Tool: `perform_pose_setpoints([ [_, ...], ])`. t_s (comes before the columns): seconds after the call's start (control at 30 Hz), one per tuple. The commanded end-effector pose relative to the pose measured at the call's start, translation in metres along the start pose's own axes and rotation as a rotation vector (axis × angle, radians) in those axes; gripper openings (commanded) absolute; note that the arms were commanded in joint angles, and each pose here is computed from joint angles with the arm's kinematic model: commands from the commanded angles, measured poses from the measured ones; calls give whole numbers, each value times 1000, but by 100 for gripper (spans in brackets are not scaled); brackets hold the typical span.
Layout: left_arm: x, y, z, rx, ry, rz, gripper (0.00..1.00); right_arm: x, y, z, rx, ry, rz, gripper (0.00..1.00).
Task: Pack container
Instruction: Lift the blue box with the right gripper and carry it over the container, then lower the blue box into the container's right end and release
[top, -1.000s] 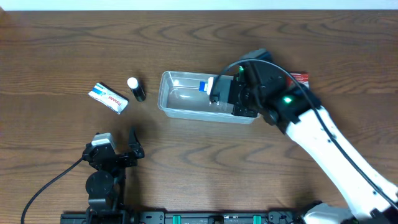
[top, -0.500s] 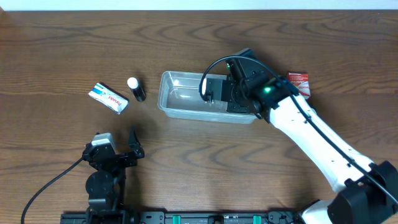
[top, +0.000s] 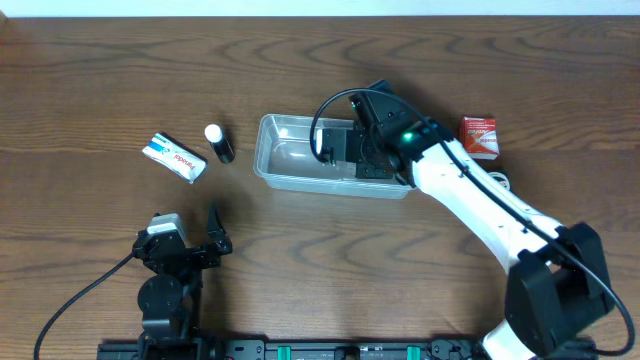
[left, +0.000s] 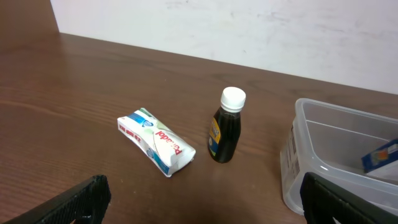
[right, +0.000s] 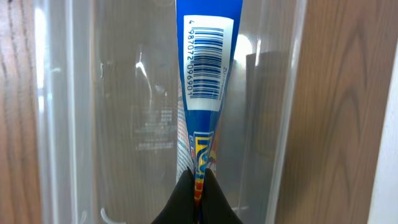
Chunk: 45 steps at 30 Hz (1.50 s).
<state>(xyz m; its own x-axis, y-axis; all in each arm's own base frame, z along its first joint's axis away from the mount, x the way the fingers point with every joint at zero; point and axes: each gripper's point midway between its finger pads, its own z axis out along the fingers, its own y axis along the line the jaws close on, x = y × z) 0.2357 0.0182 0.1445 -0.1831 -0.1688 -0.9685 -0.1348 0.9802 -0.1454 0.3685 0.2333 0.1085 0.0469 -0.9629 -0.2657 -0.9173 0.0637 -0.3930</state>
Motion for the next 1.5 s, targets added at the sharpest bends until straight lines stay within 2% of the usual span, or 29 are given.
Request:
perform_pose_setpoints([
  [0.0, 15, 2, 1, -3, 47, 16, 98, -3, 1, 8, -11, -11, -13, 1],
  [0.3, 15, 2, 1, -3, 47, 16, 98, 7, 4, 22, -39, 15, 1, 1],
  [0.9, 15, 2, 1, -3, 47, 16, 98, 31, -4, 22, -43, 46, 52, 1],
  [0.93, 15, 2, 1, -2, 46, 16, 98, 31, -4, 22, -43, 45, 52, 2],
  [0.97, 15, 2, 1, -2, 46, 16, 98, 31, -4, 22, -43, 45, 53, 9],
  [1.0, 15, 2, 1, -2, 46, 16, 98, 31, -4, 22, -43, 46, 57, 18],
  [1.03, 15, 2, 1, -3, 47, 16, 98, 30, -4, 22, -42, 45, 62, 32],
  [1.07, 15, 2, 1, -2, 46, 16, 98, 30, -3, 22, -44, 43, 63, 41],
  [1.1, 15, 2, 1, -3, 47, 16, 98, 30, -3, 22, -45, 42, 63, 45],
  [1.47, 15, 2, 1, -3, 47, 16, 98, 28, 7, 22, -78, 54, 70, 45],
])
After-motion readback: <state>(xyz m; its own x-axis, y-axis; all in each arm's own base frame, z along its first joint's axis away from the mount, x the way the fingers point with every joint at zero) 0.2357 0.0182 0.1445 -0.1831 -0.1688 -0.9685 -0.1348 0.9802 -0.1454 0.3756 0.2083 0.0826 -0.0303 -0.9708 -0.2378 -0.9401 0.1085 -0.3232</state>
